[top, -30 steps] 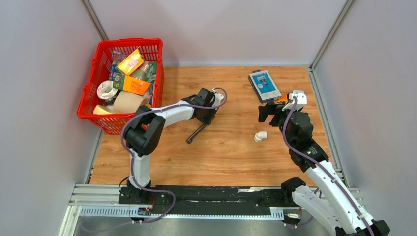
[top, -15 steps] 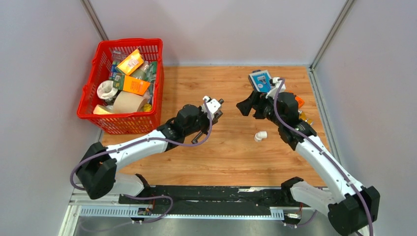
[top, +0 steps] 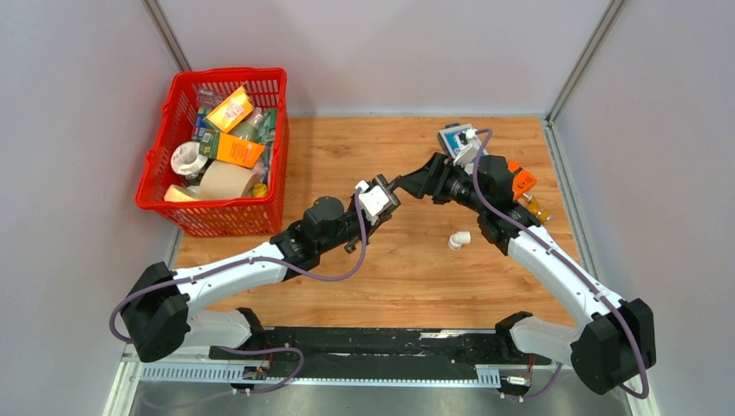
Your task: Install the water faucets
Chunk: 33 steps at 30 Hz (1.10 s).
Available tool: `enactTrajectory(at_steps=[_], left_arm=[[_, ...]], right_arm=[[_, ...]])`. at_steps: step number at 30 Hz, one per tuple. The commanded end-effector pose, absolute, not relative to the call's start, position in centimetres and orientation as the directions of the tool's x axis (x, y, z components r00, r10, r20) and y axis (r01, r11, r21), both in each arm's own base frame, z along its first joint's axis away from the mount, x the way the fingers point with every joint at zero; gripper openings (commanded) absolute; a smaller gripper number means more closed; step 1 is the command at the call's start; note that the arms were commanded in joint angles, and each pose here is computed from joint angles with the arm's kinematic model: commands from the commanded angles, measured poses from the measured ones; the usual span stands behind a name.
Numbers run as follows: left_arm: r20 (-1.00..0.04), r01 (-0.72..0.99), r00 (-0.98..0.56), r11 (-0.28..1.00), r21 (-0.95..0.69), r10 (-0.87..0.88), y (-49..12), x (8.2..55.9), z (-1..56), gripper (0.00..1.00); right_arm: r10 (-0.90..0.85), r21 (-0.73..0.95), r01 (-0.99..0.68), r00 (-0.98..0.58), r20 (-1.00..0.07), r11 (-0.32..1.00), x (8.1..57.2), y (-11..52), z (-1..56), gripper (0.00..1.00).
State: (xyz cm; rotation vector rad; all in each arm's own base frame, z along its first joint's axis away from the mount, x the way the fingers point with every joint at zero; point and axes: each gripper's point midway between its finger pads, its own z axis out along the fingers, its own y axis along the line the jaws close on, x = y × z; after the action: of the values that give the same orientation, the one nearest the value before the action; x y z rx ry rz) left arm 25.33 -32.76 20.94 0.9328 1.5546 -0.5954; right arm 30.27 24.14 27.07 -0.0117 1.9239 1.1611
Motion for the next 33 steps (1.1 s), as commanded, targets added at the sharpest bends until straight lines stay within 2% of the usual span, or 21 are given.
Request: enactTrajectory(at_steps=[1,5,7,10,12,13,15,17,19,33], left_arm=[[-0.984,0.828,0.137,0.532,0.178,0.116,-33.9,24.8,26.3,0.00],[-0.982,0.834,0.153,0.517,0.191,0.115,-34.2,24.4,26.5,0.00],[-0.981,0.834,0.156,0.518,0.192,0.113,-34.2,24.3,26.6,0.00],[-0.982,0.834,0.157,0.518,0.189,0.105,-34.1,24.1,26.6,0.00],[-0.983,0.827,0.154,0.531,0.186,0.104,-33.8,24.3,26.2,0.05],[-0.984,0.825,0.152,0.536,0.179,0.093,-33.9,24.3,26.3,0.22],[-0.986,0.813,0.150,0.558,0.168,0.079,-33.6,24.6,26.2,0.40],[-0.986,0.807,0.152,0.568,0.159,0.060,-33.5,24.6,26.1,0.51],[-0.987,0.802,0.153,0.578,0.152,0.047,-33.4,24.8,25.8,0.57],[-0.993,0.805,0.113,0.588,0.073,-0.031,-34.6,25.4,24.3,0.60]], right_arm=[[0.395,0.729,-0.494,-0.620,-0.677,0.474,29.7,26.3,29.5,0.73],[0.382,0.719,-0.498,-0.618,-0.687,0.485,30.1,26.9,29.1,0.61],[0.381,0.715,-0.495,-0.616,-0.690,0.493,30.3,26.9,28.9,0.51],[0.373,0.703,-0.502,-0.607,-0.701,0.504,30.4,27.0,28.7,0.26],[0.369,0.701,-0.509,-0.606,-0.704,0.501,30.3,27.0,28.8,0.06],[0.367,0.700,-0.511,-0.607,-0.705,0.500,30.1,27.1,28.8,0.00],[0.372,0.697,-0.517,-0.598,-0.710,0.498,29.8,27.2,29.2,0.00],[0.377,0.691,-0.522,-0.586,-0.717,0.500,29.4,27.2,29.6,0.00],[0.383,0.686,-0.527,-0.575,-0.723,0.503,29.0,27.4,30.0,0.00],[0.403,0.675,-0.526,-0.546,-0.734,0.518,27.6,27.8,31.2,0.00]])
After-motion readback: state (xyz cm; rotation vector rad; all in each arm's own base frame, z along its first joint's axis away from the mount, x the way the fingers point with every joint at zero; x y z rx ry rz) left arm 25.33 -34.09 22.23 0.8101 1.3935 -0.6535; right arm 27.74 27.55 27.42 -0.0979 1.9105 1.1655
